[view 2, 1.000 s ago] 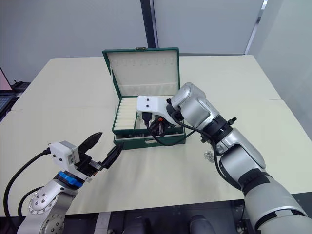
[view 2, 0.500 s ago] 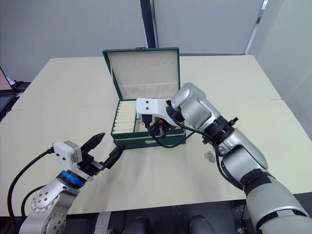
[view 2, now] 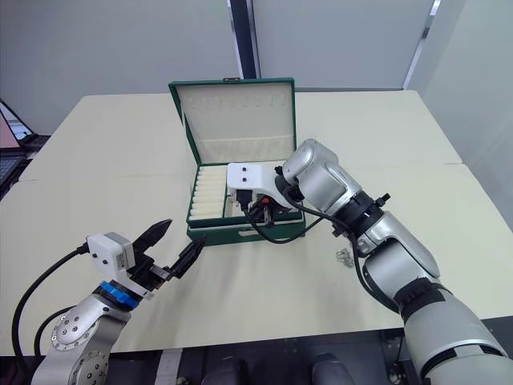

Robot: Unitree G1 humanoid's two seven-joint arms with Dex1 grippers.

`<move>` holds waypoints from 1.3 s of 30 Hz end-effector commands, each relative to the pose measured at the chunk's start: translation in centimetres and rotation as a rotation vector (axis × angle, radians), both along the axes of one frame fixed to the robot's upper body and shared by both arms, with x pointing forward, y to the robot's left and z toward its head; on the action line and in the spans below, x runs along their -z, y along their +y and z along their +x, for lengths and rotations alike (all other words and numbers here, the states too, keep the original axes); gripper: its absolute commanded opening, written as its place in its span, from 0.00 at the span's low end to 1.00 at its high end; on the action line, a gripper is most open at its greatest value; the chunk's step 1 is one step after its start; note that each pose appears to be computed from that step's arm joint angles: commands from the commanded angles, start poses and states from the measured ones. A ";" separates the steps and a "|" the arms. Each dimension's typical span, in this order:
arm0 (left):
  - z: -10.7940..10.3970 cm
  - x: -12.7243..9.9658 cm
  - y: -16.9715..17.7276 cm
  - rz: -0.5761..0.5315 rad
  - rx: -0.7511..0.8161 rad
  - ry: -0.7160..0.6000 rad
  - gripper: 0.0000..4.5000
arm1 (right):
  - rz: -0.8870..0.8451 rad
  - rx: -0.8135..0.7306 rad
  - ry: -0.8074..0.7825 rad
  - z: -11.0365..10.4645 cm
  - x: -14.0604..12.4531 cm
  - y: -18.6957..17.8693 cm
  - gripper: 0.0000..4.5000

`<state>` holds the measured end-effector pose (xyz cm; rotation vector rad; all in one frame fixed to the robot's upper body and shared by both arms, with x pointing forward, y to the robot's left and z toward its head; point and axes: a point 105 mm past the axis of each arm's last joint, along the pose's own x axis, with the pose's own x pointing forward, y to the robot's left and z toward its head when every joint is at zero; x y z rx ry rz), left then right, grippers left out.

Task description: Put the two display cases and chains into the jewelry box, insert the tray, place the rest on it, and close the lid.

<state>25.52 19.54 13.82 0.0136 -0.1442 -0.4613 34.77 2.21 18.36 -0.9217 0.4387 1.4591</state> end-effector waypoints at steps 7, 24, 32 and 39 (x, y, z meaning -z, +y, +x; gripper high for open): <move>0.0 -1.1 -0.2 0.019 0.016 -0.043 1.00 | 0.037 -0.014 -0.059 -0.1 -1.1 0.6 0.00; 0.1 -1.1 -0.1 0.023 0.019 -0.039 1.00 | 0.117 -0.024 -0.013 -0.6 -2.7 0.5 0.51; -0.3 -1.4 -0.2 0.032 0.041 -0.032 1.00 | 0.537 0.186 -0.050 1.8 -5.4 -4.0 0.67; 0.0 -1.6 0.0 0.049 0.075 -0.016 1.00 | 0.815 0.302 -0.093 3.3 -3.8 -5.9 0.27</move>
